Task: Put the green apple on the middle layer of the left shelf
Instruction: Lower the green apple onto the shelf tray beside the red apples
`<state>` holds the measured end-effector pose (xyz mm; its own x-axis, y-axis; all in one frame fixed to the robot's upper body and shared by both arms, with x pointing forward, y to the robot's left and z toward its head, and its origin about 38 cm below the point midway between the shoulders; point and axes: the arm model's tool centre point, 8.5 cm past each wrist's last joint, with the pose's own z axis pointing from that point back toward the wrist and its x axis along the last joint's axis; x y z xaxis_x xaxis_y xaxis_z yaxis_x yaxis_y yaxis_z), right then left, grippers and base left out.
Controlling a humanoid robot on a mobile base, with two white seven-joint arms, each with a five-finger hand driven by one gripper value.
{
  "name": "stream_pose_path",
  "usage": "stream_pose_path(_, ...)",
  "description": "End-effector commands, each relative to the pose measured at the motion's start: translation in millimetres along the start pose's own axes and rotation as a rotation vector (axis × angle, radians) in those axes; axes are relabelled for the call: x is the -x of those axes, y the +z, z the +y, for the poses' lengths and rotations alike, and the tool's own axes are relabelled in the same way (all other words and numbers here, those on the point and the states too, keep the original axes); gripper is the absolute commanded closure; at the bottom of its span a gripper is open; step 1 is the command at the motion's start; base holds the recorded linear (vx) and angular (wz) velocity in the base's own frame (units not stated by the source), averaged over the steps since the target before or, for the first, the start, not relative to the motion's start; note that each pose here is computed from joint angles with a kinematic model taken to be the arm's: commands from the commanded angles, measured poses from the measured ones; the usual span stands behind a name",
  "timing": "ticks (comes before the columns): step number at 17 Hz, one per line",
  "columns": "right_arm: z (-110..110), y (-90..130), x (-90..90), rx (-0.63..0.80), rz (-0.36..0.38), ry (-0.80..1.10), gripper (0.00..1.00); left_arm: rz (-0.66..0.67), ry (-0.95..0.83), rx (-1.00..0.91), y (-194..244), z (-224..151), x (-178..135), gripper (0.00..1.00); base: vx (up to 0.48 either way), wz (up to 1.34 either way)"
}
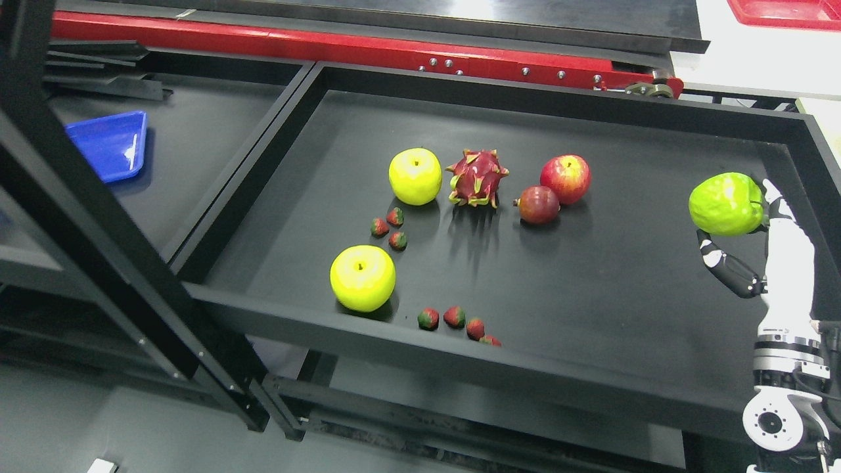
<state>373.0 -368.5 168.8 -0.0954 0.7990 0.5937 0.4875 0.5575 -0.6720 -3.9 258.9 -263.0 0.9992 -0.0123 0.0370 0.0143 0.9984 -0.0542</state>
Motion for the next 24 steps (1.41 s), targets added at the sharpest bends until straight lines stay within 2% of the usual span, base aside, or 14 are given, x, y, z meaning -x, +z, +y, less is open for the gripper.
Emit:
stream_pose_path(1,5,2,0.6,-0.015,0.004,0.001,1.0,-0.001,-0.002,-0.018,2,11,0,0.0,0.247,-0.09)
stream_pose_path(2,10,4,-1.3,-0.037,-0.003,0.005,1.0,-0.001,-0.002,-0.017,2,11,0,0.0,0.247,-0.09)
stream_pose_path(4,54,24,-20.9,-0.203,-0.055,-0.019,1.0,0.002,-0.001,-0.017,2,11,0,0.0,0.17,-0.06)
stream_pose_path(5,80,38,-36.7,-0.31,-0.093,-0.038,1.0,-0.001,-0.002,-0.018,2,11,0,0.0,0.15,-0.03)
stream_pose_path(7,111,56,-61.8,-0.427,-0.151,-0.072,1.0,-0.001,-0.002,-0.018,2,11,0,0.0,0.132,-0.02)
stream_pose_path(10,140,72,-88.4,-0.508,-0.237,-0.021,1.0,-0.001,-0.002,-0.017,2,11,0,0.0,0.076,-0.01)
stream_pose_path(14,164,63,-121.8,-0.531,-0.276,-0.06,0.99,-0.001,-0.002,-0.018,2,11,0,0.0,0.046,0.0)
stream_pose_path(15,165,62,-124.6,-0.541,-0.271,-0.083,0.84,-0.001,-0.002,-0.017,2,11,0,0.0,0.016,0.0)
stream_pose_path(16,164,62,-123.3,-0.541,-0.251,-0.125,0.03,0.0,-0.001,-0.017,2,11,0,0.0,0.016,0.0)
stream_pose_path(17,162,61,-123.2,-0.536,-0.241,-0.171,0.0,-0.001,-0.002,-0.017,2,11,0,0.0,0.0,0.0)
stream_pose_path(21,143,48,-104.4,-0.467,-0.157,-0.33,0.0,0.0,-0.001,-0.017,2,11,0,0.0,0.0,0.0)
stream_pose_path(22,136,44,-101.9,-0.425,-0.151,-0.418,0.0,-0.001,-0.002,-0.018,2,11,0,0.0,0.0,0.0)
stream_pose_path(24,121,38,-87.6,-0.341,-0.081,-0.591,0.0,0.0,-0.001,-0.017,2,11,0,0.0,0.0,0.0)
